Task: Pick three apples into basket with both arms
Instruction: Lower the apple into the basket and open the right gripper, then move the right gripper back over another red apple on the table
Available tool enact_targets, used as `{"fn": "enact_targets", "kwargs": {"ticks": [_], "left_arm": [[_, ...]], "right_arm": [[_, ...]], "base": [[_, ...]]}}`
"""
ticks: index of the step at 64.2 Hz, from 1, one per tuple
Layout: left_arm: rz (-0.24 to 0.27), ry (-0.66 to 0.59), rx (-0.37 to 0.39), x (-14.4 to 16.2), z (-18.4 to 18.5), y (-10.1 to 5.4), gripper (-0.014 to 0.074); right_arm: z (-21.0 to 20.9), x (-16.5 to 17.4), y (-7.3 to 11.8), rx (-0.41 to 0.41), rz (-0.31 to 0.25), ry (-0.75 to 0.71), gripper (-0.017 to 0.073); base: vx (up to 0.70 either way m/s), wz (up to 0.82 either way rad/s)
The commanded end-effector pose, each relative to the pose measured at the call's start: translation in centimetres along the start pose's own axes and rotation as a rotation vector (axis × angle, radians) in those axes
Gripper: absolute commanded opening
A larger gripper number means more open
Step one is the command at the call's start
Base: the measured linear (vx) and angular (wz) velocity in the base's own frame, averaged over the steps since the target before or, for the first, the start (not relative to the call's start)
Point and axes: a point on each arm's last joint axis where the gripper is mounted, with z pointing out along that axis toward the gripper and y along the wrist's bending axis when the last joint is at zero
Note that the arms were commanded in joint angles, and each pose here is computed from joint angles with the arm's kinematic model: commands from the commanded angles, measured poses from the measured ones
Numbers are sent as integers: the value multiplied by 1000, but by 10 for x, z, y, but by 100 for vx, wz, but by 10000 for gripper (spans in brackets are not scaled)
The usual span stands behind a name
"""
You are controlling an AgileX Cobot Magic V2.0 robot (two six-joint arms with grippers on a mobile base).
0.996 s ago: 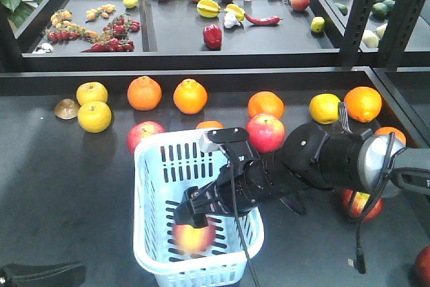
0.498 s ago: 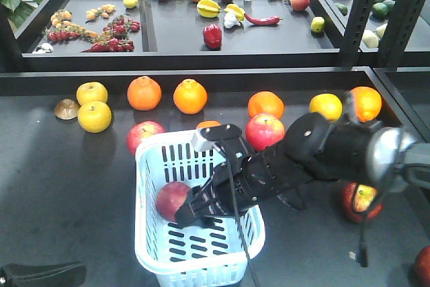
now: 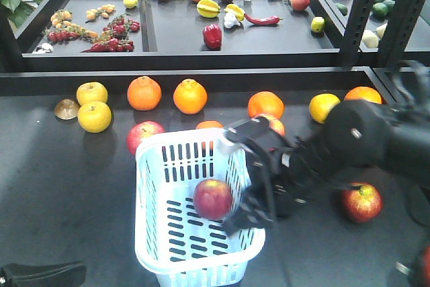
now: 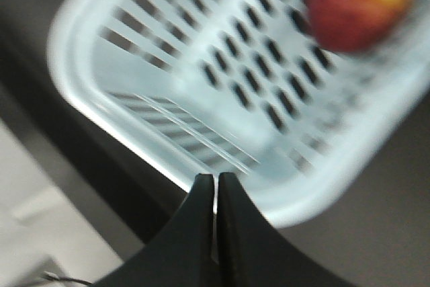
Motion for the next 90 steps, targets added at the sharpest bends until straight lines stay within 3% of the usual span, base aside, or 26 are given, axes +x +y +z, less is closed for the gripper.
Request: {"fn": "enact_targets", "kwargs": {"ticks": [1,14,23,34,43,51,58,66,90], "left_arm": [[-35,-48,-2,-10,-1,-1,-6],[-35,-48,-2,-10,-1,-1,-6],[-35,-48,-2,-10,-1,-1,-6],[-35,-48,-3,-10,-1,0,-6],[-35,-48,-3,-10,-1,0,-6],[-35,-48,-3,-10,-1,0,-6],[-36,-49,-4,-10,-1,0,-6],[-35,-50,-5,-10,-1,0,-6],[-35,-57,-19,-11,-2,1,-6]], "right_arm": [[-28,5,-17,196,50,-52,-5],[-56,20,-73,482,228,-112,-5],[-69,33,-116,543,363,-164,11],[-71,49,-161,508,505,-169,118],[-62,53,-198,415,590,-118,330],[-56,47,-227,364,692,-73,571],[-52,35,-245,360,686,-33,727],[-47,21,-259,344,661,-20,724],[-7,23,-283,306,684,70,689]], "base": [[0,0],[0,0],[0,0],[0,0],[0,0],[0,0],[0,0],[0,0],[0,0]]}}
